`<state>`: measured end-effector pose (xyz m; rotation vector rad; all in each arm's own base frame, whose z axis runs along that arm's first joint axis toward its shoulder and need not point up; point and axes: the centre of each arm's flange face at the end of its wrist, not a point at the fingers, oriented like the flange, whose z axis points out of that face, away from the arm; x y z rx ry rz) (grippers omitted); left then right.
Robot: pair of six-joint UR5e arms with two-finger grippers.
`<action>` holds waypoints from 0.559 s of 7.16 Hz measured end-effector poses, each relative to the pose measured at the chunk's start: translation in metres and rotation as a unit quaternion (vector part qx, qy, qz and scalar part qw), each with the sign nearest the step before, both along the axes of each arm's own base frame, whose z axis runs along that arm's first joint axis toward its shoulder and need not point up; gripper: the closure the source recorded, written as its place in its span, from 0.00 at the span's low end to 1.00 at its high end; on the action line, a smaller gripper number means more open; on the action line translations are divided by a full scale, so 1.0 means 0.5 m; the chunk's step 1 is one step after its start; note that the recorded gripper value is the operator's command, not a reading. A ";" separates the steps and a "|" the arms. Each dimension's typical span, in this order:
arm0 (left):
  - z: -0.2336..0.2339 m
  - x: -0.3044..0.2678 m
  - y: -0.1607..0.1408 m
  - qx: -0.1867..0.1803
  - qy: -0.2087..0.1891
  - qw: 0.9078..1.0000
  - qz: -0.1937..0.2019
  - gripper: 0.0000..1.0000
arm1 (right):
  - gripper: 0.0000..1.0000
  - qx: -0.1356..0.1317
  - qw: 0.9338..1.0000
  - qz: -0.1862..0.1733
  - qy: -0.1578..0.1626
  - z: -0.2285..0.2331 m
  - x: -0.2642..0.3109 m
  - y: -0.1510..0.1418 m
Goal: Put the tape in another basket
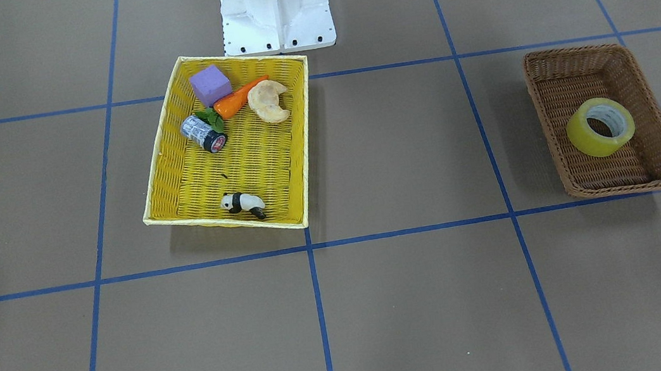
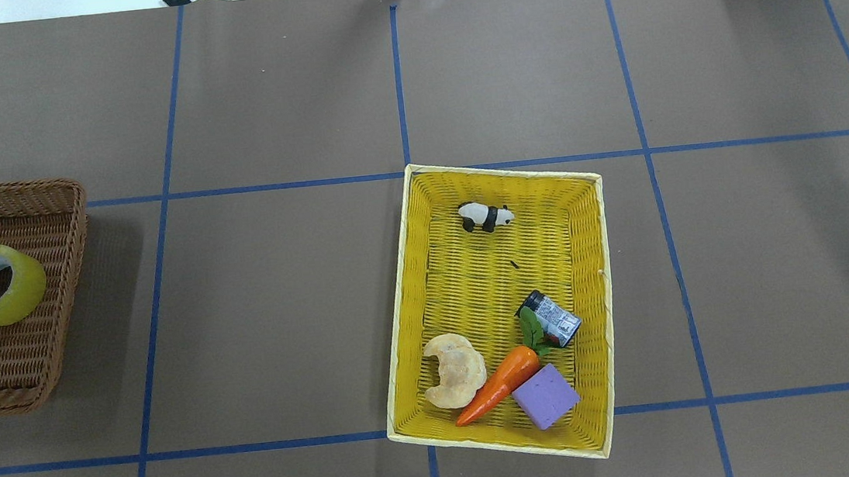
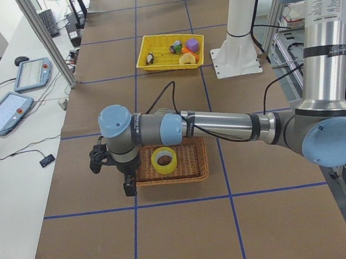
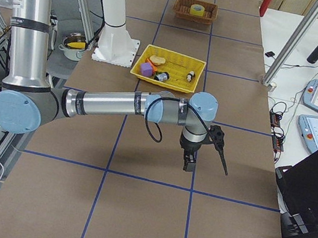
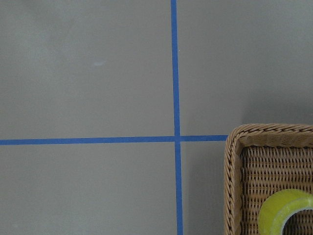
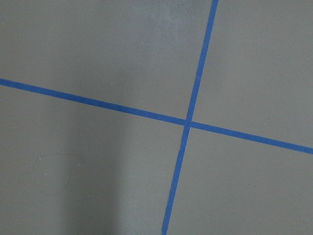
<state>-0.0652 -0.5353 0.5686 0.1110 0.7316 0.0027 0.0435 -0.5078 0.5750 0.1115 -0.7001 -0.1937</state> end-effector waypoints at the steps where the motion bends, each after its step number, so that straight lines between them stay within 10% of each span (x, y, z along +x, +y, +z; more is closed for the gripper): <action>1: -0.009 0.003 0.000 0.005 0.008 1.000 0.002 0.02 | 0.00 -0.002 1.000 -0.001 0.001 0.006 -0.001 0.001; 4: -0.036 0.010 0.001 0.019 0.031 0.999 0.005 0.02 | 0.00 -0.006 1.000 -0.004 0.002 0.017 -0.002 0.002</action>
